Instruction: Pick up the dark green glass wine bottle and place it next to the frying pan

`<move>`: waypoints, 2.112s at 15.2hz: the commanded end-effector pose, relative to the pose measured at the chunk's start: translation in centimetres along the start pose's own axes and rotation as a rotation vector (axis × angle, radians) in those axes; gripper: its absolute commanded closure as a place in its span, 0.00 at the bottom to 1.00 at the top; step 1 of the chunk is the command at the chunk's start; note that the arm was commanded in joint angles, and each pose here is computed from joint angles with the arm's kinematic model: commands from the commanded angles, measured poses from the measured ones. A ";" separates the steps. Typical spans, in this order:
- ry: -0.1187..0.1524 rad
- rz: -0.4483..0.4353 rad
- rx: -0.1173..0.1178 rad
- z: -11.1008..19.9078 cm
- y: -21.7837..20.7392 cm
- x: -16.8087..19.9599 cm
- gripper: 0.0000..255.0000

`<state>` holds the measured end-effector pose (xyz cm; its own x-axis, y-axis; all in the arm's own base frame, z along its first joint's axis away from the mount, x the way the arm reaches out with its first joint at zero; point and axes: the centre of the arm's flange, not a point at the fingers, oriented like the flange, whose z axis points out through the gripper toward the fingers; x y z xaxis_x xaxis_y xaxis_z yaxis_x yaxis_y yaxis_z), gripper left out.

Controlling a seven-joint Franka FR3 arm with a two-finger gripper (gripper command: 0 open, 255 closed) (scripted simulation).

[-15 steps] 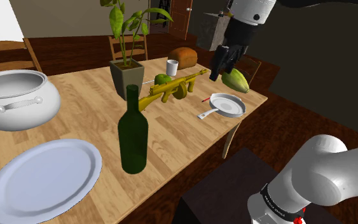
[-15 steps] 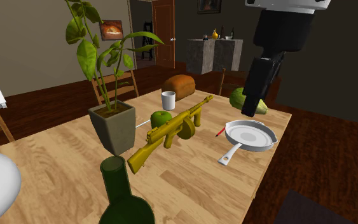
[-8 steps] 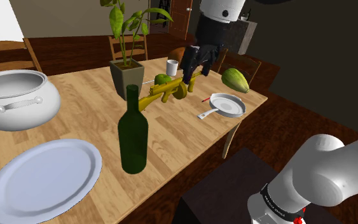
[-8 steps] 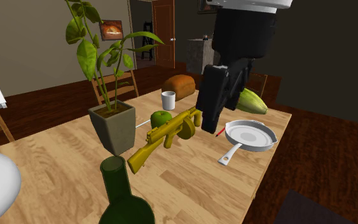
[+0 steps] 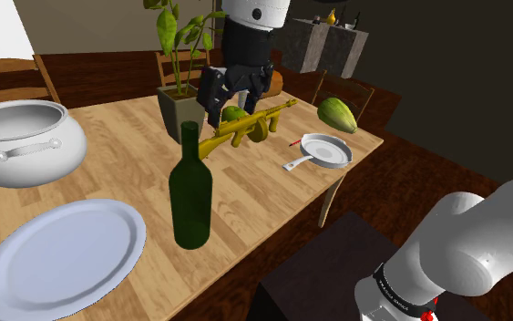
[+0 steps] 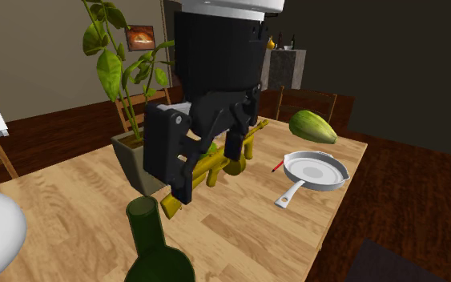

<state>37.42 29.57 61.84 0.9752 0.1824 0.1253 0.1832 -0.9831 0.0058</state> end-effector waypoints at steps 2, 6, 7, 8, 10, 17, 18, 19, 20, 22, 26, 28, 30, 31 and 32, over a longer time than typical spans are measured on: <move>0.001 -0.003 0.008 0.0 -3.6 1.5 0.00; 0.003 -0.009 0.014 0.7 -7.1 3.0 0.00; 0.003 -0.009 0.014 1.3 -7.1 3.0 0.00; 0.003 -0.009 0.014 1.8 -7.1 3.0 0.00; 0.003 -0.009 0.014 2.9 -7.1 3.0 0.00; 0.003 -0.009 0.014 4.2 -7.1 3.0 0.00; 0.003 -0.009 0.014 4.2 -7.1 3.0 0.00; 0.003 -0.009 0.014 4.2 -7.1 3.0 0.00; 0.003 -0.009 0.014 4.2 -7.2 3.0 0.00; 0.003 -0.009 0.014 4.2 -7.2 3.0 1.00; 0.003 -0.009 0.014 4.2 -7.2 3.0 1.00; 0.003 -0.009 0.014 4.2 -7.1 3.0 1.00; 0.003 -0.009 0.014 4.2 -7.1 3.0 1.00; 0.003 -0.009 0.014 4.2 -7.1 3.0 1.00; 0.003 -0.009 0.014 3.7 -7.1 3.0 1.00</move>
<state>39.50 37.26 58.22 0.9733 0.1909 0.1279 0.1933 -0.9811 -0.0071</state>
